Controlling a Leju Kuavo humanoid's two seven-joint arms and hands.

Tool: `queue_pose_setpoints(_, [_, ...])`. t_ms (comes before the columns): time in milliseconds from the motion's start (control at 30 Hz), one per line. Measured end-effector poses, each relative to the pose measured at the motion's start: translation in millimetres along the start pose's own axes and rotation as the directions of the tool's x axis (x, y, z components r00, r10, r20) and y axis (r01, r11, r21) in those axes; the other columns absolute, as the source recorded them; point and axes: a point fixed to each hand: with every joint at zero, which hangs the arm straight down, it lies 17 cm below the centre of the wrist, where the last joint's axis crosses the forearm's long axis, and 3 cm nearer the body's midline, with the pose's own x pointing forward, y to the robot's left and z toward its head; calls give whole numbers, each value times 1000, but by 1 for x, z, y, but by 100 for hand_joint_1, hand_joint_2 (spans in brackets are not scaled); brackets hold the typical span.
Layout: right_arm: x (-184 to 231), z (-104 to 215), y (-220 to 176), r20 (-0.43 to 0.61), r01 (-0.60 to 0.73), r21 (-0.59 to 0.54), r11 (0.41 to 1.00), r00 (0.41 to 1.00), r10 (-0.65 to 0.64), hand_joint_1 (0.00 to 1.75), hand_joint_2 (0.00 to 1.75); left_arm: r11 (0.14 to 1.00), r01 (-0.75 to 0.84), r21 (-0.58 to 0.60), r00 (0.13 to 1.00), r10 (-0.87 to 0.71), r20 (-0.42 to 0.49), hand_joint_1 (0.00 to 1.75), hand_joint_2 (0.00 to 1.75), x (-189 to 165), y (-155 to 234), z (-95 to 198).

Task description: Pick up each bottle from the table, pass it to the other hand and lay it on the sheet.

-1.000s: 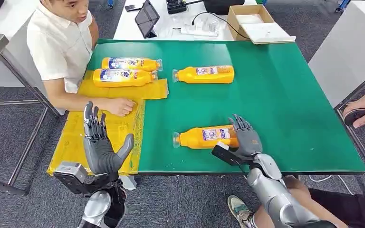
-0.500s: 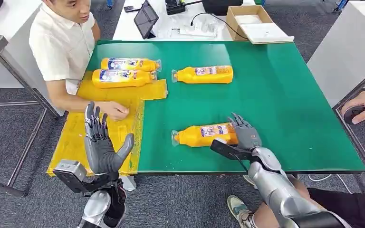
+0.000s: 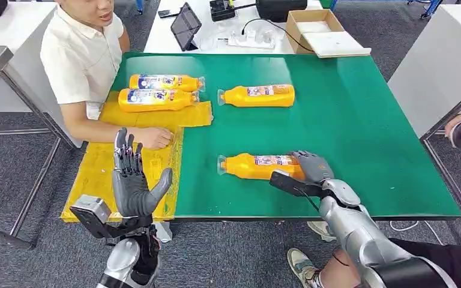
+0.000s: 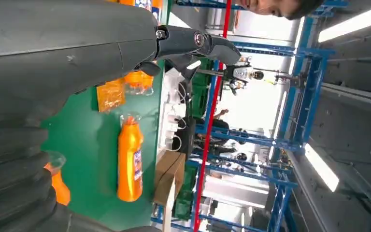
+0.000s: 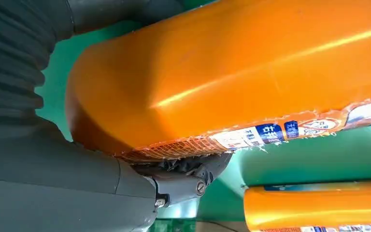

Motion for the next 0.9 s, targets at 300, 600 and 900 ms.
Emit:
queue_pose_setpoints(300, [5,1,-3,34,35,-30,999,999,-34,175,175,1000,1,0,1000,-1,-2,0,175,-1,0,0])
queue_pose_setpoints(600, [165,98,-88,593,553,-472,687,776,-216,175,175,992,43,115,995,-32,-90,0,175,-17,34,23])
queue_pose_setpoints(900, [182,123,-107,612,524,-572,631,785,-98,175,175,1000,-19,19,977,22,-212,0,175,-41,13,32])
